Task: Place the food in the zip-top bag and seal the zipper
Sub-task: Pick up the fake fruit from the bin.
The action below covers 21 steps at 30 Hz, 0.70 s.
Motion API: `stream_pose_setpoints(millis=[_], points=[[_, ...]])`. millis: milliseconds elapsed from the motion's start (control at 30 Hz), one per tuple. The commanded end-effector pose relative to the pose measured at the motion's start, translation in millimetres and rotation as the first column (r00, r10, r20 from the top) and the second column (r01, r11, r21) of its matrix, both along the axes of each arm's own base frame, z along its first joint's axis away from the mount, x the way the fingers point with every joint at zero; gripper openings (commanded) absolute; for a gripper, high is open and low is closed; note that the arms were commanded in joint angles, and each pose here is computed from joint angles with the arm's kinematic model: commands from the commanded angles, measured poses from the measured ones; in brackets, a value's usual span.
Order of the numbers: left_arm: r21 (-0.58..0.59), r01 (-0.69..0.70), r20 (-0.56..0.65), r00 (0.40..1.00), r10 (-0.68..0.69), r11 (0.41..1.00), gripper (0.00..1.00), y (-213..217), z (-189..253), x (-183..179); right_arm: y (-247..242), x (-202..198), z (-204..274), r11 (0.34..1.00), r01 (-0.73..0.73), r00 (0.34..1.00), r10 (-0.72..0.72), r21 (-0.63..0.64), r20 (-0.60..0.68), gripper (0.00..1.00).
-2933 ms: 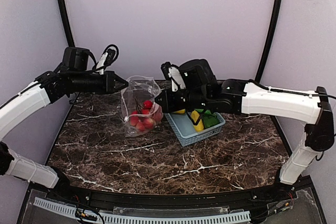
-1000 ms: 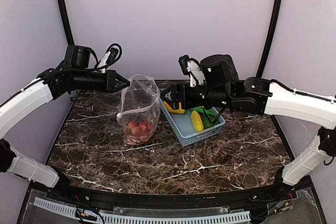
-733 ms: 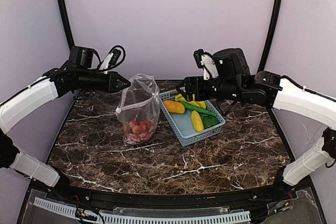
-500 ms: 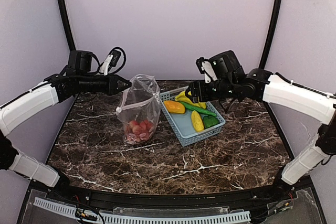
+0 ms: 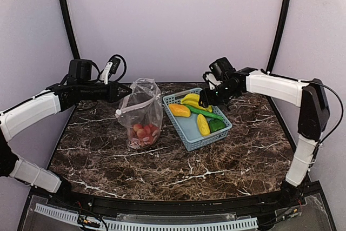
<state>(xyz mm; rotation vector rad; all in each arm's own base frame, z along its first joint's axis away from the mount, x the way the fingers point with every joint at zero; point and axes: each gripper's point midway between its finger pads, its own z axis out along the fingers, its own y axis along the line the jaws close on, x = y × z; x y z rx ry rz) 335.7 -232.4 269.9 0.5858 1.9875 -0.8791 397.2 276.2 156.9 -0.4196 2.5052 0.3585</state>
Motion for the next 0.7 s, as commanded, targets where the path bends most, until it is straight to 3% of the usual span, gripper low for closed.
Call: stream_pose_setpoints(millis=[0,667], points=[[-0.005,-0.019,0.025,0.999,0.019,1.0,0.01,7.4,7.4,-5.1,-3.4,22.3,-9.0,1.0,0.009,1.0,-0.009,-0.007,-0.011,0.63],[-0.046,0.007,0.04,0.999,-0.005,0.999,0.01,7.1,18.0,-9.4,3.2,100.8,-46.5,0.997,0.027,0.999,-0.024,-0.074,0.04,0.58]])
